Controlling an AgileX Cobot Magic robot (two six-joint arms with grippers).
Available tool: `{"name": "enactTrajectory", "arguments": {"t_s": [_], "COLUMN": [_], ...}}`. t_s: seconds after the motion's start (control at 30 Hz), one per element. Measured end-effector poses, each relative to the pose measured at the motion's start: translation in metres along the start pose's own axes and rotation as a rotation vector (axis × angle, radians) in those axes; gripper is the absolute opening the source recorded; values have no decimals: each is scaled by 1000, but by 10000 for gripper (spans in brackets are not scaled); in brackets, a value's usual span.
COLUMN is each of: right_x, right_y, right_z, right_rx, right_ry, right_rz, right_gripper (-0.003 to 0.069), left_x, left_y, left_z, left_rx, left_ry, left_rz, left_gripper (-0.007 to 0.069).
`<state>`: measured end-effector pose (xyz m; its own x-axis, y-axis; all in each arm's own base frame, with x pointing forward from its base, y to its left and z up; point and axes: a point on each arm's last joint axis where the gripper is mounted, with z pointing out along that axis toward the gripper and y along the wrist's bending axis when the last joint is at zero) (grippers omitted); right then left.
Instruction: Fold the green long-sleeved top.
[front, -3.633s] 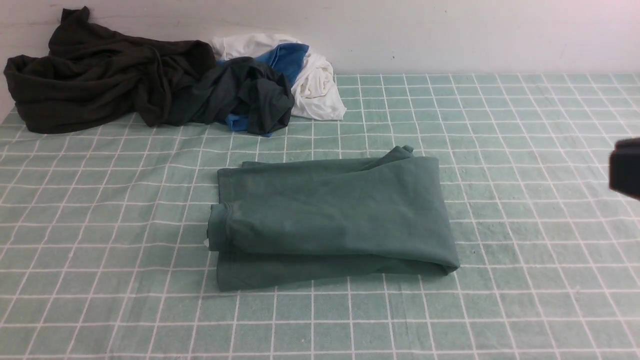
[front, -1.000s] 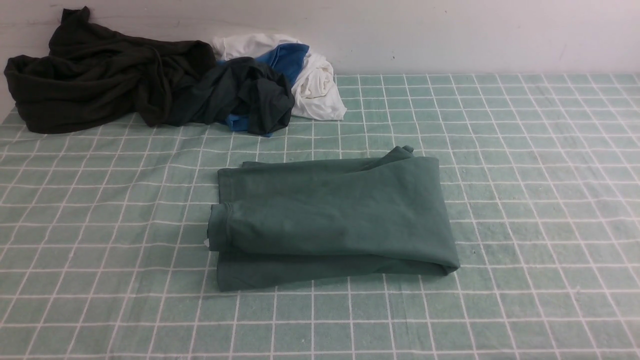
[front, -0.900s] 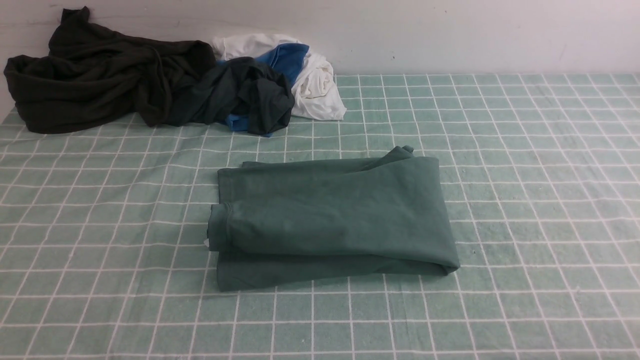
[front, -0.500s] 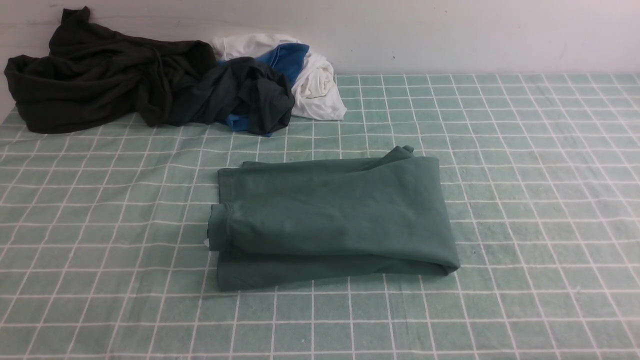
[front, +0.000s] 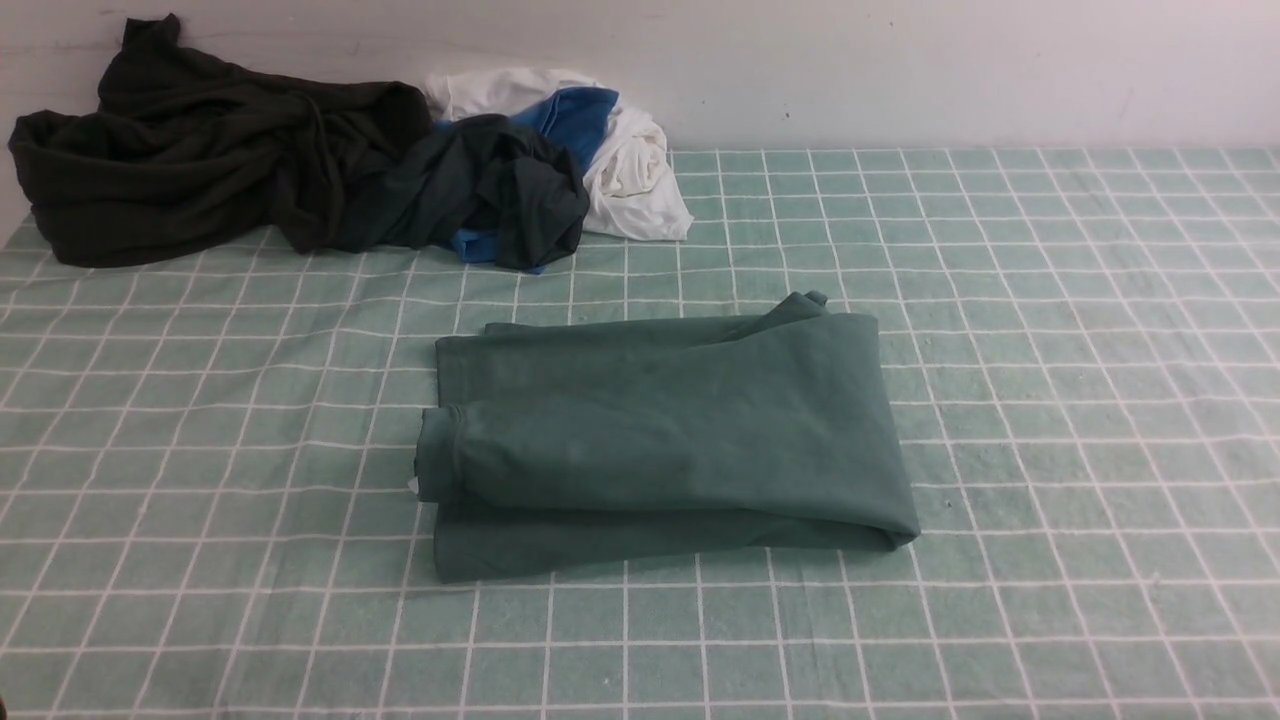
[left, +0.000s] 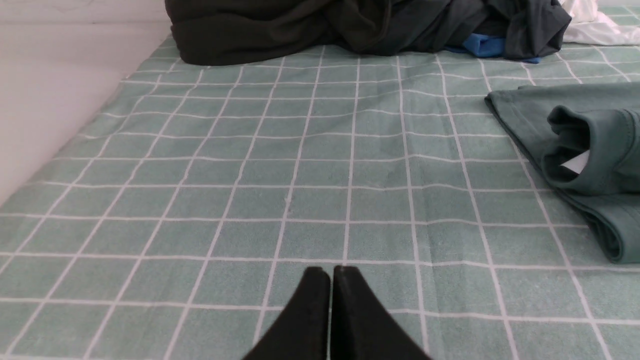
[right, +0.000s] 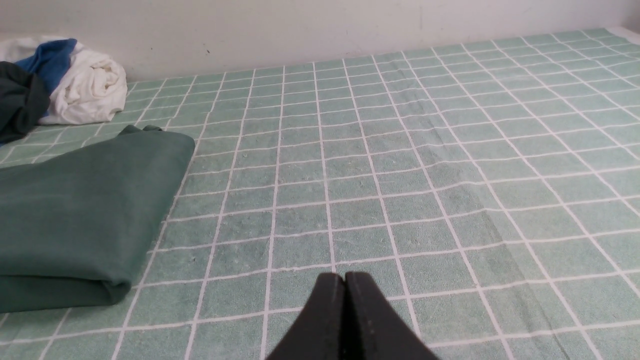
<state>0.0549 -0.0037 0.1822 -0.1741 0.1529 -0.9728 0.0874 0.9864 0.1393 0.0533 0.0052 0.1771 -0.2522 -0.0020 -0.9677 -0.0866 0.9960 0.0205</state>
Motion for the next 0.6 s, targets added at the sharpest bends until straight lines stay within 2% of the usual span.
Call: {"name": "enactTrajectory", "arguments": {"t_s": [0.6], "right_x": [0], "right_y": [0], "right_z": [0], "right_rx": [0], "right_ry": [0], "right_rz": [0], "right_gripper": [-14], "left_x": [0], "left_y": [-1], "left_z": [0], "left_rx": [19], "left_ry": [2], "left_rz": [-4], "left_gripper": [-3]}}
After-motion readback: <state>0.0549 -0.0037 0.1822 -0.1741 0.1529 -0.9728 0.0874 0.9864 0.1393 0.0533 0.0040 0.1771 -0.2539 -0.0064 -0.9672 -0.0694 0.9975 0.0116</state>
